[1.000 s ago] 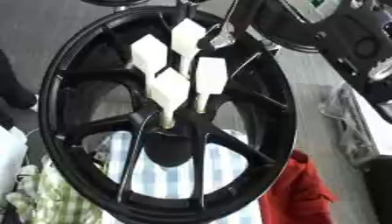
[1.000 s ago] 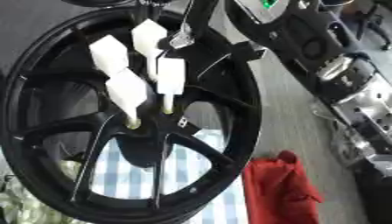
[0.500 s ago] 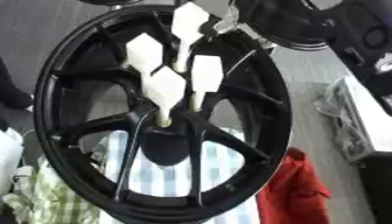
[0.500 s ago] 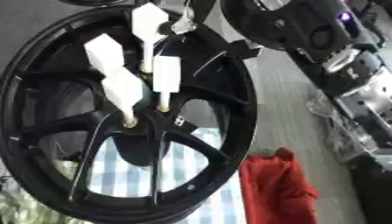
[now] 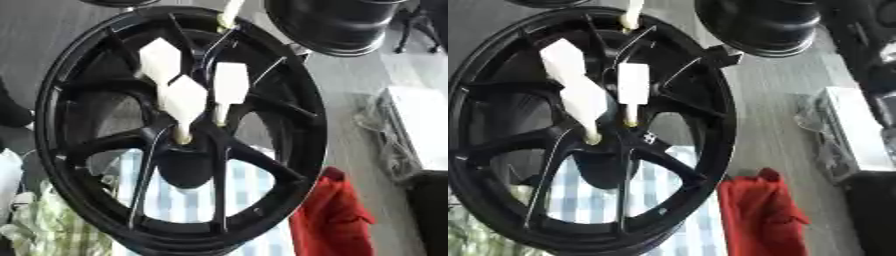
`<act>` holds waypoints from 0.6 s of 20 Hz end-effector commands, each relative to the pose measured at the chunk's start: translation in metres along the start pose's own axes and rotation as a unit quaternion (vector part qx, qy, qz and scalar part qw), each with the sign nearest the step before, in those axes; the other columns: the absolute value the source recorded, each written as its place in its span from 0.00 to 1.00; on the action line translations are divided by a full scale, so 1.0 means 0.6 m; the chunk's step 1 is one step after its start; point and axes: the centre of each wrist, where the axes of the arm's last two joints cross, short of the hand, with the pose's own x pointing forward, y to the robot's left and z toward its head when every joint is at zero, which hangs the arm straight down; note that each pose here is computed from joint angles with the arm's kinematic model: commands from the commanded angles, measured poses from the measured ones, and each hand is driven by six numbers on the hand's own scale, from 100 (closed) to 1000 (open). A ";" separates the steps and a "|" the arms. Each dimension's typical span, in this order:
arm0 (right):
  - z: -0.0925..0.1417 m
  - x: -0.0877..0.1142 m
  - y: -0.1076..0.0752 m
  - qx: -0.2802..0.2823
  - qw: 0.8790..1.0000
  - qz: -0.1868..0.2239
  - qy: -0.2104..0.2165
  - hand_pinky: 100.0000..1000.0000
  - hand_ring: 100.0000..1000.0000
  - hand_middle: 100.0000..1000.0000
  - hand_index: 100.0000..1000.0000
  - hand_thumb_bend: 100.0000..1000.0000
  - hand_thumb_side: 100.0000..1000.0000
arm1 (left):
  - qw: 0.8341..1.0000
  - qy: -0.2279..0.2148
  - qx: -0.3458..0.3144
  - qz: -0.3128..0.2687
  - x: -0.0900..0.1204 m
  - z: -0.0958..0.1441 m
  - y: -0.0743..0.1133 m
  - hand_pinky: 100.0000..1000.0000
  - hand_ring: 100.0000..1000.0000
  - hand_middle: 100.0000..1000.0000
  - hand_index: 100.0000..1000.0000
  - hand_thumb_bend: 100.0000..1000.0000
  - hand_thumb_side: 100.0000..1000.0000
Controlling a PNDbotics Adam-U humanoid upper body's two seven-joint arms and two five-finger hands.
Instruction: Pull the pin out of the wheel hub.
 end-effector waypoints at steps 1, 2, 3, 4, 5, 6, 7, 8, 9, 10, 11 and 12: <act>0.093 0.029 -0.037 -0.043 0.998 0.031 0.028 0.84 0.68 0.49 0.39 0.10 0.00 | 1.000 -0.018 0.011 -0.015 0.016 -0.010 0.020 0.63 0.79 0.71 0.74 0.32 0.68; 0.118 0.029 -0.035 -0.054 0.997 0.031 0.040 0.84 0.68 0.49 0.39 0.10 0.00 | 1.000 -0.018 0.013 -0.017 0.016 -0.010 0.023 0.63 0.79 0.71 0.74 0.32 0.68; 0.141 0.029 -0.032 -0.065 0.996 0.032 0.051 0.84 0.68 0.49 0.39 0.11 0.00 | 1.000 -0.018 0.016 -0.019 0.016 -0.010 0.027 0.63 0.79 0.71 0.74 0.32 0.68; 0.162 0.030 -0.028 -0.075 0.995 0.032 0.060 0.84 0.68 0.49 0.39 0.11 0.00 | 0.999 -0.018 0.018 -0.020 0.015 -0.010 0.029 0.63 0.79 0.71 0.74 0.32 0.68; 0.176 0.032 -0.025 -0.083 0.994 0.032 0.066 0.84 0.68 0.49 0.39 0.11 0.00 | 0.999 -0.018 0.019 -0.020 0.015 -0.010 0.030 0.63 0.79 0.71 0.74 0.32 0.68; 0.197 0.032 -0.019 -0.092 0.992 0.033 0.081 0.84 0.68 0.49 0.39 0.11 0.00 | 0.999 -0.019 0.023 -0.020 0.015 -0.010 0.033 0.64 0.79 0.71 0.74 0.32 0.68; 0.219 0.032 -0.011 -0.102 0.989 0.036 0.097 0.84 0.68 0.49 0.39 0.11 0.00 | 0.999 -0.020 0.027 -0.020 0.015 -0.010 0.036 0.64 0.79 0.71 0.74 0.32 0.68; 0.237 0.032 -0.002 -0.111 0.987 0.040 0.111 0.84 0.69 0.49 0.39 0.12 0.00 | 0.999 -0.020 0.030 -0.020 0.015 -0.010 0.038 0.64 0.79 0.71 0.74 0.32 0.68; 0.253 0.031 0.010 -0.120 0.984 0.042 0.123 0.84 0.68 0.49 0.39 0.12 0.00 | 0.999 -0.021 0.034 -0.020 0.016 -0.010 0.041 0.64 0.79 0.71 0.74 0.32 0.68; 0.265 0.029 0.021 -0.128 0.982 0.043 0.133 0.84 0.68 0.49 0.39 0.12 0.00 | 0.999 -0.022 0.038 -0.020 0.016 -0.010 0.044 0.64 0.79 0.71 0.74 0.32 0.68; 0.276 0.027 0.032 -0.136 0.979 0.043 0.143 0.84 0.68 0.49 0.39 0.12 0.00 | 0.999 -0.023 0.042 -0.020 0.016 -0.010 0.047 0.64 0.79 0.71 0.74 0.32 0.68; 0.286 0.022 0.043 -0.145 0.977 0.040 0.154 0.84 0.68 0.49 0.39 0.12 0.00 | 0.999 -0.024 0.045 -0.020 0.017 -0.010 0.049 0.64 0.79 0.71 0.74 0.32 0.68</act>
